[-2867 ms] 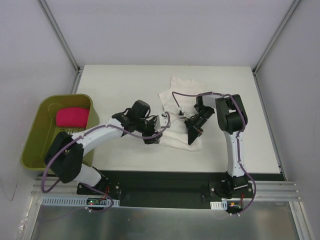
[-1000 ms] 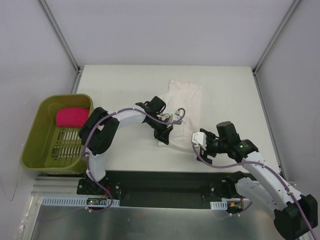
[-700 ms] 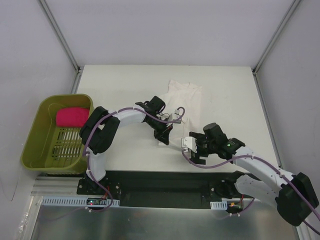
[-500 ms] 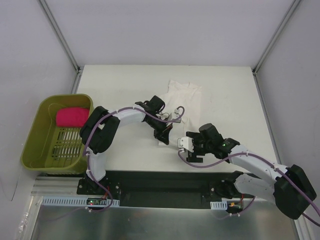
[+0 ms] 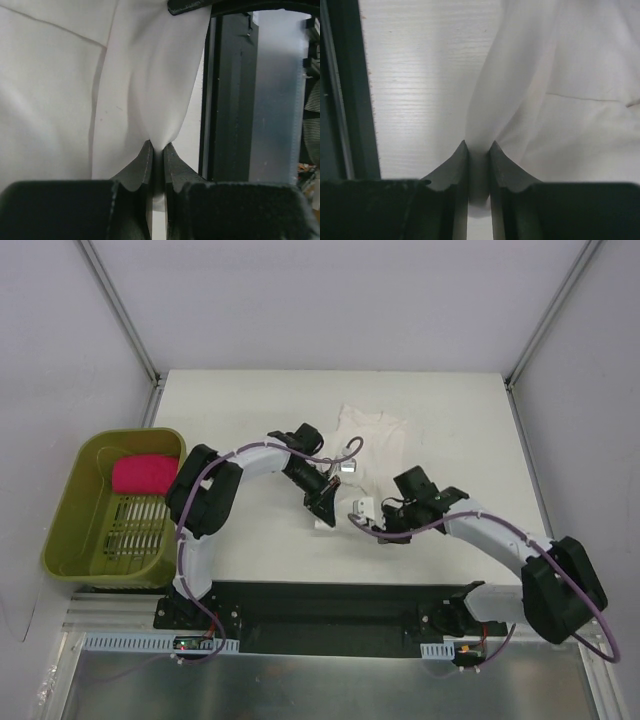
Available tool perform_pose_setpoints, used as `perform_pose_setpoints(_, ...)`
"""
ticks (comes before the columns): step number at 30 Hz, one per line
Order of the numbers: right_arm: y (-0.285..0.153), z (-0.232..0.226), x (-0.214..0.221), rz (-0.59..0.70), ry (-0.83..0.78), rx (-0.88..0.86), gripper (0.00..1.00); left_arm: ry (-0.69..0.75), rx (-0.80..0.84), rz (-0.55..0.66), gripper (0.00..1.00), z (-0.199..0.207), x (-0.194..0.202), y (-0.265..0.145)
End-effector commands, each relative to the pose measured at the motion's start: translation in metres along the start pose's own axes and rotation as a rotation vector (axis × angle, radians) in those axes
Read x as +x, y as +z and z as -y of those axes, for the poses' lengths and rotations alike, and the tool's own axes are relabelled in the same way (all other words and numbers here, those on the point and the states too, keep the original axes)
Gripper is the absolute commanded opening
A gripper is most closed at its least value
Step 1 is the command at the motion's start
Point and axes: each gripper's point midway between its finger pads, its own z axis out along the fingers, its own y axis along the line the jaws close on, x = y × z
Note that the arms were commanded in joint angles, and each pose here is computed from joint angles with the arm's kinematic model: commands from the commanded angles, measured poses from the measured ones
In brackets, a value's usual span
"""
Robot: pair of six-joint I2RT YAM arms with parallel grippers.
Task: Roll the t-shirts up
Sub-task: Roll the T-shirt to the center of the board.
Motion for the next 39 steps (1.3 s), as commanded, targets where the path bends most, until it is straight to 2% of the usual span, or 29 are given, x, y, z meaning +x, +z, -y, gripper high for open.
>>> perform_pose_setpoints(1, -0.022, -0.051, 0.008, -0.003, 0.278, -0.346, 0.11, -0.096, 0.127, 0.024, 0.00, 0.024, -0.016, -0.017)
perform_pose_setpoints(2, -0.028, -0.037, 0.000, 0.020, 0.275, -0.346, 0.11, -0.130, 0.135, 0.010, 0.00, 0.019, -0.012, -0.017)
perform_pose_setpoints(4, -0.034, -0.036, 0.004, 0.023, 0.384, -0.426, 0.10, -0.167, 0.150, 0.003, 0.00, 0.013, -0.014, -0.023)
perform_pose_setpoints(12, -0.041, 0.004, 0.000, 0.062, 0.476, -0.508, 0.10, -0.257, 0.187, 0.002, 0.00, -0.007, -0.017, -0.031)
perform_pose_setpoints(16, -0.044, 0.009, 0.000, 0.082, 0.598, -0.648, 0.11, -0.340, 0.217, 0.015, 0.00, -0.017, -0.016, -0.030)
perform_pose_setpoints(19, -0.049, 0.008, 0.005, 0.067, 0.622, -0.718, 0.11, -0.377, 0.230, 0.030, 0.00, -0.024, -0.017, -0.029)
perform_pose_setpoints(24, -0.045, 0.012, 0.009, 0.054, 0.704, -0.795, 0.11, -0.389, 0.209, 0.036, 0.01, -0.043, -0.022, -0.031)
perform_pose_setpoints(33, -0.034, 0.032, 0.007, 0.042, 0.815, -0.872, 0.13, -0.417, 0.114, 0.056, 0.27, -0.083, -0.023, -0.048)
perform_pose_setpoints(37, -0.025, 0.039, 0.010, 0.003, 0.898, -0.888, 0.13, -0.374, 0.076, 0.083, 0.31, -0.080, -0.035, -0.065)
perform_pose_setpoints(39, -0.023, 0.043, 0.010, -0.005, 0.932, -0.884, 0.13, -0.298, 0.030, 0.084, 0.34, -0.066, -0.042, -0.078)
